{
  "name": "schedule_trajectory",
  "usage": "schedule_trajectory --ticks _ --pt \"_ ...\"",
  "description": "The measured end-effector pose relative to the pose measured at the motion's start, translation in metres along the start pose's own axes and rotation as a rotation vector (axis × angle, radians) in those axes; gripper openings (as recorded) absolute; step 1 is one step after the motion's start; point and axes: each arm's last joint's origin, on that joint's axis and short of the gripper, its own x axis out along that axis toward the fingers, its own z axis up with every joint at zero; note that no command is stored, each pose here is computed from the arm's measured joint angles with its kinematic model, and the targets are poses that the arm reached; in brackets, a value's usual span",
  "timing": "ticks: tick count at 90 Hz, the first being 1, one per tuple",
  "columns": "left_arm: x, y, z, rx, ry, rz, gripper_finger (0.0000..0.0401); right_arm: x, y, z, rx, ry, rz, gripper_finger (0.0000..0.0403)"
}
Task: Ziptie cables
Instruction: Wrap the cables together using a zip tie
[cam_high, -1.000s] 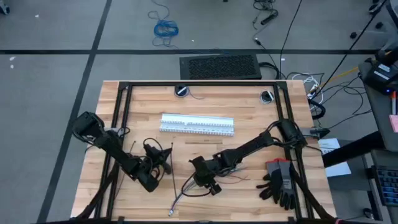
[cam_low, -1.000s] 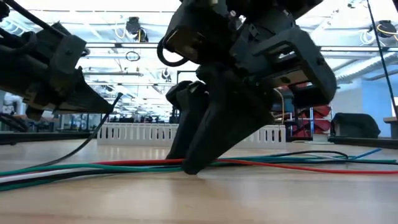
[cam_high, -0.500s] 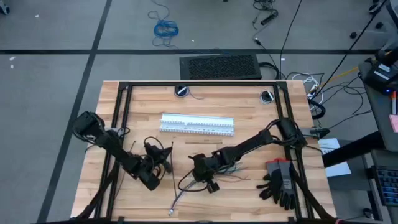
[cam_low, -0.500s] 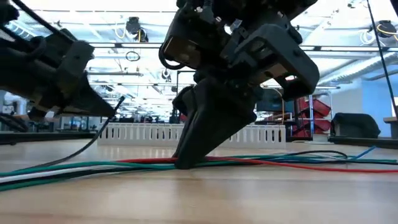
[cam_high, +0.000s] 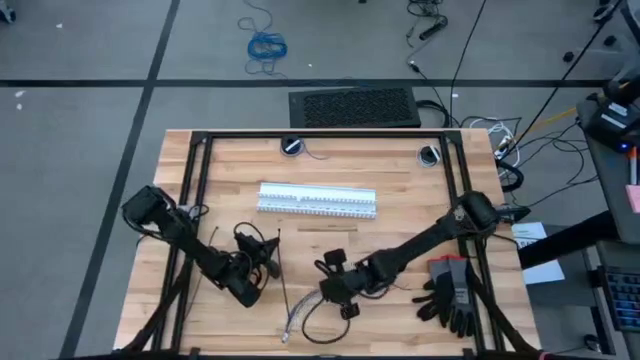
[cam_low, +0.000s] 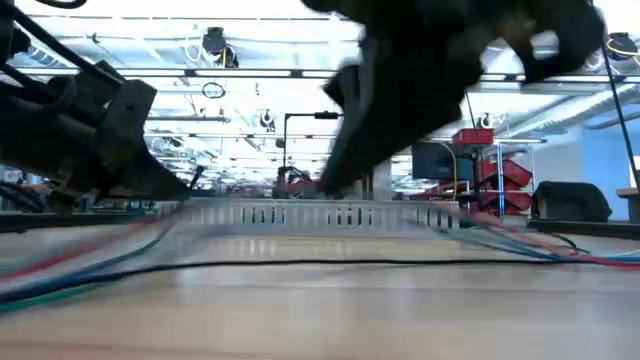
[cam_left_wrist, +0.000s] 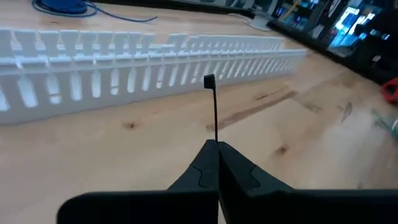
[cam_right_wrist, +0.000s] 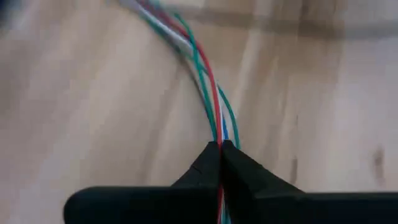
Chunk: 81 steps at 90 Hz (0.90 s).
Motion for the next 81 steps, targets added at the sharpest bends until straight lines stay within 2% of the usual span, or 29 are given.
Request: schedule_trajectory --ticks 11,26,48,81 --pt "0.002 -0.003 -0.005 -0.049 -0.025 -0.015 0.0000 0.003 -0.013 0.005 0.035 -0.046 -0.021 0.0000" --pt "0.005 0.000 -0.013 -0.029 -0.028 -0.004 0.0000 0.002 -0.023 0.007 0.053 -0.047 -0.089 0.0000" --pt "0.010 0.005 -0.020 0.003 -0.040 0.019 0.0000 -0.041 -0.009 0.023 0.037 -0.141 -0.106 0.0000" --pt "0.015 0.004 -0.019 0.006 -0.030 0.036 0.0000 -0.080 -0.015 0.038 0.030 -0.234 -0.129 0.0000"
